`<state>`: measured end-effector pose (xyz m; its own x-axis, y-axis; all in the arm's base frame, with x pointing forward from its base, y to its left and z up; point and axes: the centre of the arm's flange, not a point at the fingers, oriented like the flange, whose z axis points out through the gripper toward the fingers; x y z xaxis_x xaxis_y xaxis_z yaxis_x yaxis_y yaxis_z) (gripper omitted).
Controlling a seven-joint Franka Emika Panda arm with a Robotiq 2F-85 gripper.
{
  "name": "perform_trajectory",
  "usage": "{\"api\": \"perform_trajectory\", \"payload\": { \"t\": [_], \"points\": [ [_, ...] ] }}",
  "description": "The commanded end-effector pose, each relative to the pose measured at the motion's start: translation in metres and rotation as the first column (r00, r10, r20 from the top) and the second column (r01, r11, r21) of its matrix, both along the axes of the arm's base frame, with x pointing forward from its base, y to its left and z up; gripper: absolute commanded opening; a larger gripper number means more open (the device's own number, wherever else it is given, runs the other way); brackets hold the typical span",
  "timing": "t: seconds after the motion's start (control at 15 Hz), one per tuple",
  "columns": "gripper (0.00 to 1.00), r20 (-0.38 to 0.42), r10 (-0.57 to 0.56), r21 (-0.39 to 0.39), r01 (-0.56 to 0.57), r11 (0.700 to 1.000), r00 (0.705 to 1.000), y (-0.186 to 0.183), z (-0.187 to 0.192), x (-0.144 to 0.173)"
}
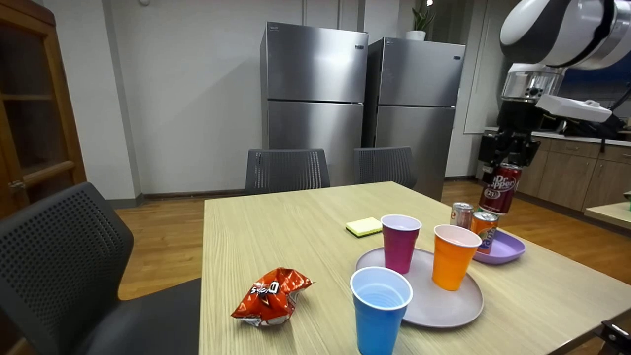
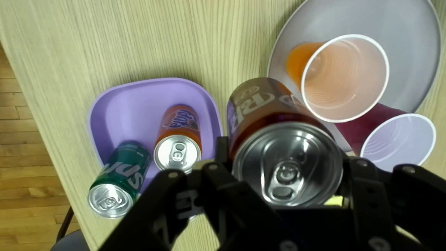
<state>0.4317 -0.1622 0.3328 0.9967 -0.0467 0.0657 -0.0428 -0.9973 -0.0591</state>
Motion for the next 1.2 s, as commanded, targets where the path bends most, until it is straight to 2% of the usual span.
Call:
{"api": "perform_trajectory", "payload": {
  "t": [0.0, 1.13],
  "points": [
    [0.38, -0.036, -0.041, -0.021, 0.04, 0.999, 0.999, -0.015, 0.001, 0.0],
    [0.38, -0.107, -0.188, -0.044, 0.184, 0.982, 0.976, -0.079, -0.037, -0.007]
  ]
}}
